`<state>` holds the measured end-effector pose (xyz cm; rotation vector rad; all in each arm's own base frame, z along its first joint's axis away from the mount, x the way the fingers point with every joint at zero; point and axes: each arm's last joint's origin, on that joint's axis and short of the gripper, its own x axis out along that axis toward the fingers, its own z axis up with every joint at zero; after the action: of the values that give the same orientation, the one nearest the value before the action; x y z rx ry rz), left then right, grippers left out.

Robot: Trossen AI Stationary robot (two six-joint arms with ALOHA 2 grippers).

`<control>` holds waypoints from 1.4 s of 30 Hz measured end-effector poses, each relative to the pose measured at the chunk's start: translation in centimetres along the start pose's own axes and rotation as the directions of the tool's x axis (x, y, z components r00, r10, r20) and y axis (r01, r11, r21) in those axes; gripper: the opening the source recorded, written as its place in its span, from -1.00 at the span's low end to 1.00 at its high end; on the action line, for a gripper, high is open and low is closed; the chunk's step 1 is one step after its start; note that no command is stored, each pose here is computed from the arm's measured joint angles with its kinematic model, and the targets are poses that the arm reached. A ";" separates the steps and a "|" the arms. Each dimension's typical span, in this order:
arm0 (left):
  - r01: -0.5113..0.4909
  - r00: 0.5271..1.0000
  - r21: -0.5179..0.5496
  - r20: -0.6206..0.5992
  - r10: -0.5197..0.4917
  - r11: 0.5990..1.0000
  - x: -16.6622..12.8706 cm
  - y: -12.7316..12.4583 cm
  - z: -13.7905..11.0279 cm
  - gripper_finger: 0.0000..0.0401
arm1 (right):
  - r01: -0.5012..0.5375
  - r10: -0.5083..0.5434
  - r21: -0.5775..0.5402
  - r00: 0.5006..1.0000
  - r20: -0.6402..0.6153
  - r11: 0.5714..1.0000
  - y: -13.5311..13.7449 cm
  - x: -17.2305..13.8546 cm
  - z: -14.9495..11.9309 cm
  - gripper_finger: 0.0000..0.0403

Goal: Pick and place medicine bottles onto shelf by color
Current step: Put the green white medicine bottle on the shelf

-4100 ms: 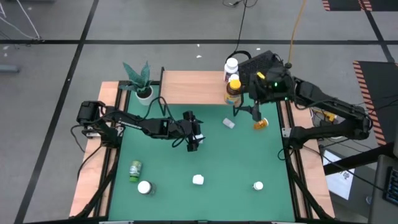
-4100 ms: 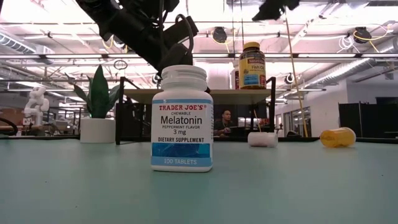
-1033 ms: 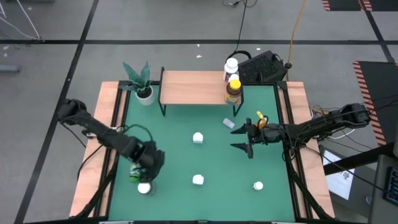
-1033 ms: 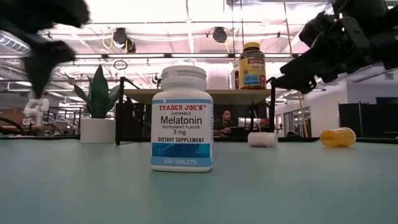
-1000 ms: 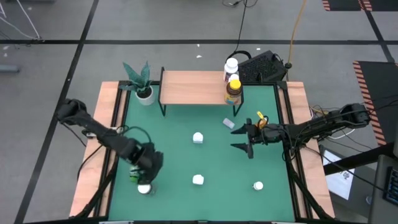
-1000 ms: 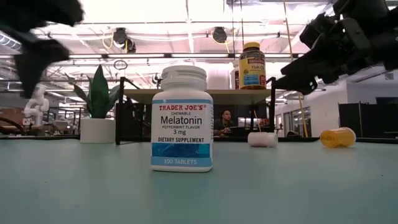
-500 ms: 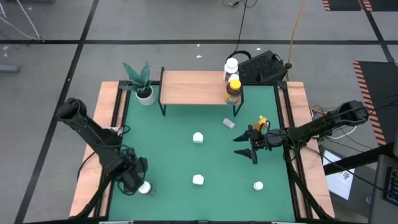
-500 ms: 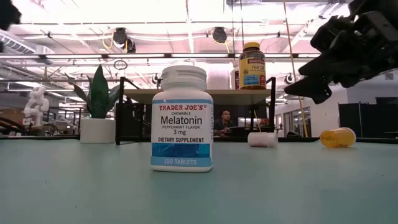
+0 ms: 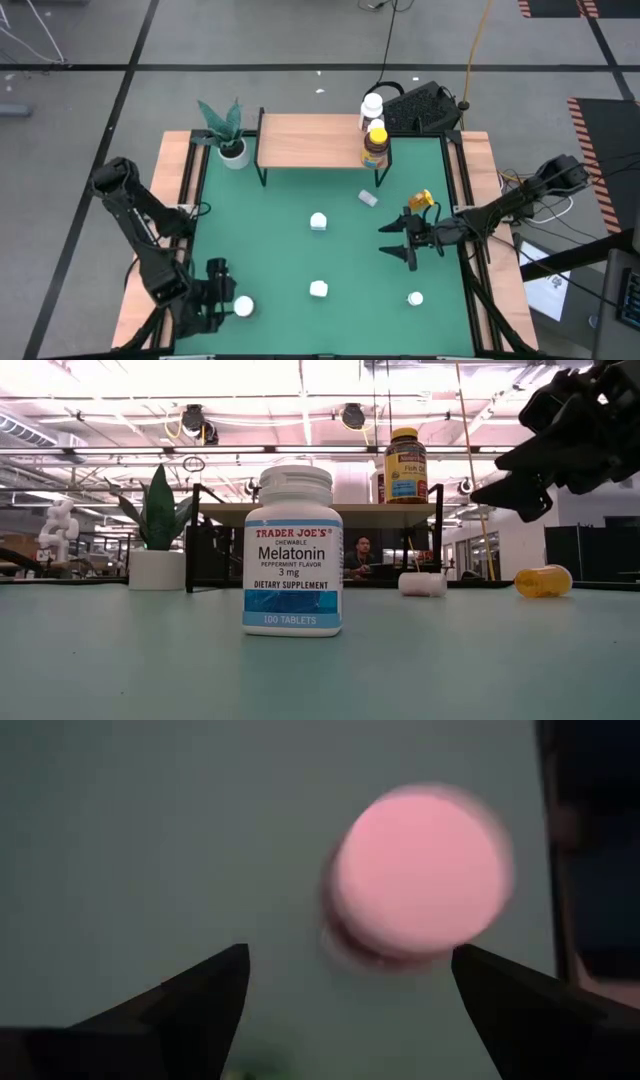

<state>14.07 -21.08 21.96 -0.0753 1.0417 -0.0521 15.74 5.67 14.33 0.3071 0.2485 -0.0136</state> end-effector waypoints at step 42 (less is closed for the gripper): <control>-0.233 0.906 -0.191 0.314 0.284 0.953 10.2 2.2 1.7 0.75 | -0.019 0.019 0.006 0.999 0.045 1.000 0.2 0.0 0.5 0.40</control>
<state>20.68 -19.64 13.83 -0.0780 0.7006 0.2752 15.85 5.71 14.81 0.3146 0.2008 -0.0026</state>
